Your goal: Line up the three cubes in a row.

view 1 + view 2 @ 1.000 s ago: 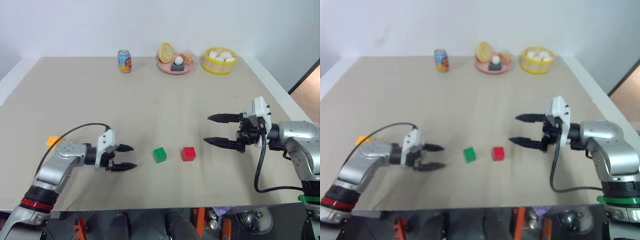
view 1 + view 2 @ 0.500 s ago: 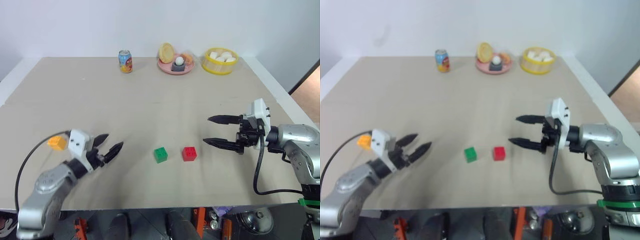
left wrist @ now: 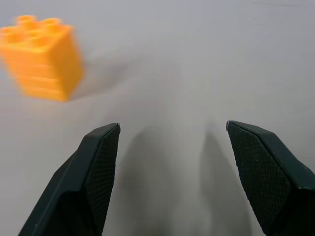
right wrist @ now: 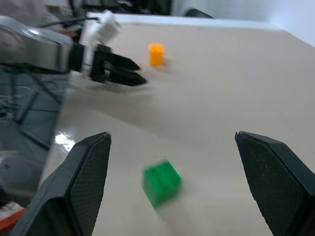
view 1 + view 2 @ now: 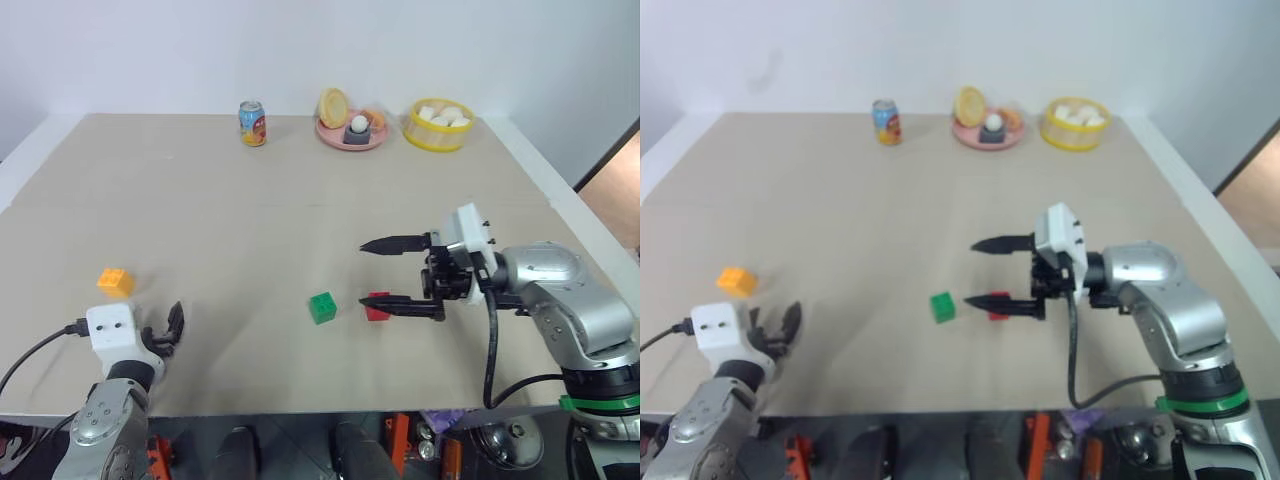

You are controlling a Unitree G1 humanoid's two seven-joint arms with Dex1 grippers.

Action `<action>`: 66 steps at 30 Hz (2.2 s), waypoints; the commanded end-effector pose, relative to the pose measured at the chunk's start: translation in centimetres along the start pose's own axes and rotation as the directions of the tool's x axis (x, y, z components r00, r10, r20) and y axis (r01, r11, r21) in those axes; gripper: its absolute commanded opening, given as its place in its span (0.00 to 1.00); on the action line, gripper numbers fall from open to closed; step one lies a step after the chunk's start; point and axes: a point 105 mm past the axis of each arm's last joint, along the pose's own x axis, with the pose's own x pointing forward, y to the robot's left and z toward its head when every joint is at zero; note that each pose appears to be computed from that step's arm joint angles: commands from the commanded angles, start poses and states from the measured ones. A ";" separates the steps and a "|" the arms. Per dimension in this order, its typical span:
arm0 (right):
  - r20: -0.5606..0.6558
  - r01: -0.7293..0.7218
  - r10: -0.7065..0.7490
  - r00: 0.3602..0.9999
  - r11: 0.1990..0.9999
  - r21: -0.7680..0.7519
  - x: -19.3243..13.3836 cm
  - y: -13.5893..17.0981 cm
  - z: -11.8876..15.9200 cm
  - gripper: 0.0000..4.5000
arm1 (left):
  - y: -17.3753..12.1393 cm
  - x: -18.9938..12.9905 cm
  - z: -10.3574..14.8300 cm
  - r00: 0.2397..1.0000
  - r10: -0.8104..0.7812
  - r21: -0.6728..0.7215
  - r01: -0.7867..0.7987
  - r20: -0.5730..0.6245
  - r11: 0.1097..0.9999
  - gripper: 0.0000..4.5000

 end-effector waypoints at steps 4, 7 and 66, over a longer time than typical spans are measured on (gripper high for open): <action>0.033 0.071 -0.069 0.997 0.996 -0.051 0.3 -1.5 0.8 0.93 | 2.4 0.4 1.1 0.990 0.140 0.012 -0.140 0.033 0.990 0.79; 0.034 0.071 -0.070 0.997 0.996 -0.050 0.5 -1.4 0.5 0.93 | 2.7 0.7 1.3 0.986 0.165 0.010 -0.166 0.034 0.986 0.79; -0.008 0.138 -0.139 0.990 0.987 -0.086 -0.5 -3.7 -0.3 0.93 | -2.0 6.1 2.6 0.976 -0.191 0.251 0.158 0.110 0.955 0.28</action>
